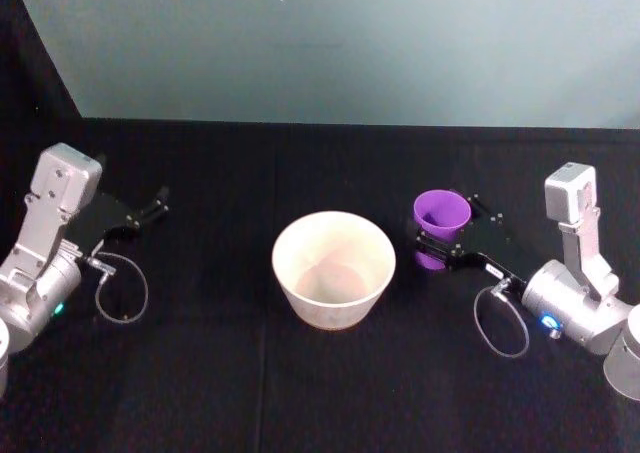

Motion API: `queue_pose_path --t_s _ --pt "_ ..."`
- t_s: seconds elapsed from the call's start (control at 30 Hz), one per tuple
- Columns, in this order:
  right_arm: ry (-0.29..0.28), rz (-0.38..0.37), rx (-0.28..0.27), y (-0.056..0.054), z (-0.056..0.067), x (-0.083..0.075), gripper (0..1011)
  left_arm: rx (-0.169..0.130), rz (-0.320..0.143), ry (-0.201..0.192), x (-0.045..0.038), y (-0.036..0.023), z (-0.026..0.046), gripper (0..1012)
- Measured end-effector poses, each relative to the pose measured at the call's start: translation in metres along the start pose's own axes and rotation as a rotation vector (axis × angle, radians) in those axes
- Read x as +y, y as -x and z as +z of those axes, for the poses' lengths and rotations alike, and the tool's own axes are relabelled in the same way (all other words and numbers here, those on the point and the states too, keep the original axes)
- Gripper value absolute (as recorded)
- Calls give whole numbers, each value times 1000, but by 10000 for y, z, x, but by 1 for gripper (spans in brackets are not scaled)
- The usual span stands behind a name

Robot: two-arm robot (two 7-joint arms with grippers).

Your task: Pick up the cup and pour the mung beans from the cup into the bowl.

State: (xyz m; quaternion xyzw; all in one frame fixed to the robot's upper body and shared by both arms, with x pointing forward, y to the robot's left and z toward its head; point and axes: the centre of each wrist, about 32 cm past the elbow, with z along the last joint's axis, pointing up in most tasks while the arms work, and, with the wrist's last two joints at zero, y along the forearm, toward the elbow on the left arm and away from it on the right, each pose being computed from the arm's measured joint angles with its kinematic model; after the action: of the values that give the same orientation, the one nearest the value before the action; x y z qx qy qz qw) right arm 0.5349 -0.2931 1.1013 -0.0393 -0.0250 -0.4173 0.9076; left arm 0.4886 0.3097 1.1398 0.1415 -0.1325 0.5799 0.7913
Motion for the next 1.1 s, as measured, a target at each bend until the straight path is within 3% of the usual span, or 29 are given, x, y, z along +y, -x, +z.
queue_pose_path --t_s 0.2,0.47,0.7,1.1 --pt "0 0 0 -1 1 0 794 0 0 0 0 0 0 1000" --pt "0 0 -1 -3 2 0 762 0 0 0 0 0 0 1000" --pt "-23 -2 -33 -2 244 -74 736 0 0 0 0 0 0 1000" --pt "-106 -13 -78 -33 820 -261 735 0 0 0 0 0 0 1000"
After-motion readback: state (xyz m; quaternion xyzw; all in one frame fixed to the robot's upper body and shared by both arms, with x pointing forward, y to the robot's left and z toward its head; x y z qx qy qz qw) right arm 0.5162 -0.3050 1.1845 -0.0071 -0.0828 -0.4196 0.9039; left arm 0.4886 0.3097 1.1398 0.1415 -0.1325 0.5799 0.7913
